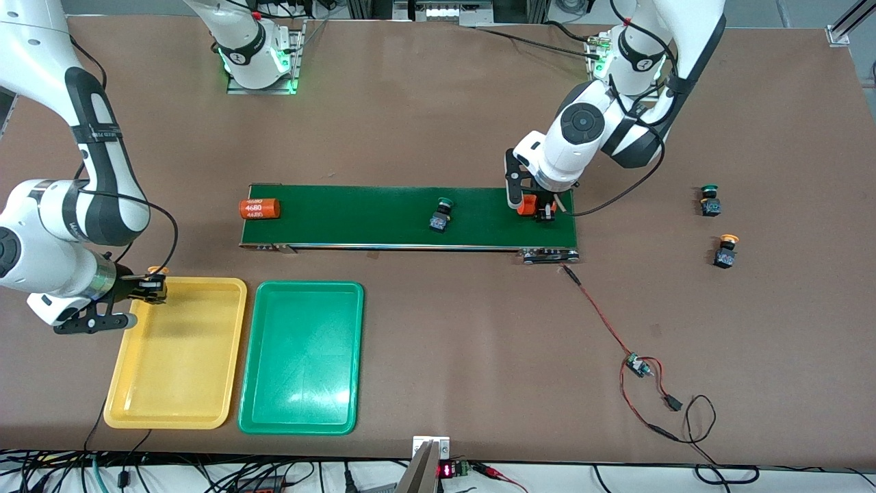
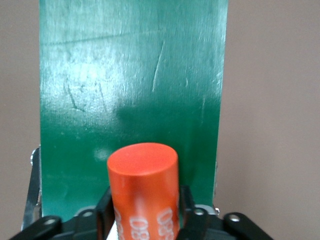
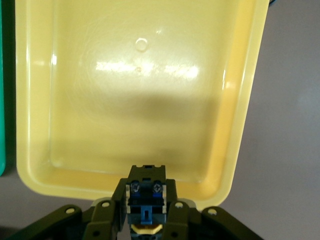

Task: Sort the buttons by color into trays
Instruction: 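Release the button into the yellow tray while the left gripper withdraws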

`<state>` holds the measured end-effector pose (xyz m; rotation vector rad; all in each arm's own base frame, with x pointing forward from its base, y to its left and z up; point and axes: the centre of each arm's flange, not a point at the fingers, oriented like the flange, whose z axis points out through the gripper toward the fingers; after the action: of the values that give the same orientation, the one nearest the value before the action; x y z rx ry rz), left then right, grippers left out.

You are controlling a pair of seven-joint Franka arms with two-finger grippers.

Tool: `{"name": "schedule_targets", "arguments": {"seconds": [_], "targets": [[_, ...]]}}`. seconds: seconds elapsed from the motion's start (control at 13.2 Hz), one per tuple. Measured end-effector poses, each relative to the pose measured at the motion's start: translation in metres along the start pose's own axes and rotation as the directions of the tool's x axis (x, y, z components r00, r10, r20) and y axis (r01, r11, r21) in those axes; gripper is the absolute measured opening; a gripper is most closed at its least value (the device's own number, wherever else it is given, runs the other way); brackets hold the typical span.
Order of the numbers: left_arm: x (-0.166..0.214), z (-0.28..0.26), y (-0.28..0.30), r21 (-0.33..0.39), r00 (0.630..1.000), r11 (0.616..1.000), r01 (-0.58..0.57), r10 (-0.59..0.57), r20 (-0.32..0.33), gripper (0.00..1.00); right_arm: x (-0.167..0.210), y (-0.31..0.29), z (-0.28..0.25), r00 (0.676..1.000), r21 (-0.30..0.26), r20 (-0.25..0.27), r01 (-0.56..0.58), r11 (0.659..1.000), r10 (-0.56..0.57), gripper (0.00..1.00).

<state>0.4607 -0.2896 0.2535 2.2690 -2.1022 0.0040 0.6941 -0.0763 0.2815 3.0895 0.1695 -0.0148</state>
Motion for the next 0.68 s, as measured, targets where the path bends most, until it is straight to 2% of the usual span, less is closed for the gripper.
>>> {"name": "schedule_targets", "arguments": {"seconds": [0.3,0.45,0.61,0.68], "targets": [[0.004,-0.008,-0.006,0.017,1.0,1.0,0.001,0.0,-0.012,1.0,0.003,0.002,0.024,1.0,0.006,-0.013,0.0,1.0,0.0,0.33],[0.004,-0.02,-0.013,0.037,1.0,0.999,0.007,-0.006,-0.018,1.0,0.003,0.006,0.033,1.0,0.008,-0.021,0.007,1.0,-0.007,0.33],[-0.013,-0.037,-0.024,0.039,0.999,0.998,0.041,-0.041,0.006,1.0,0.003,0.01,0.04,1.0,0.009,-0.025,0.012,1.0,-0.012,0.33],[-0.029,-0.045,-0.033,0.04,0.997,0.997,0.073,-0.074,0.017,1.0,0.002,0.011,0.041,1.0,0.01,-0.024,0.013,1.0,-0.013,0.39]]}}
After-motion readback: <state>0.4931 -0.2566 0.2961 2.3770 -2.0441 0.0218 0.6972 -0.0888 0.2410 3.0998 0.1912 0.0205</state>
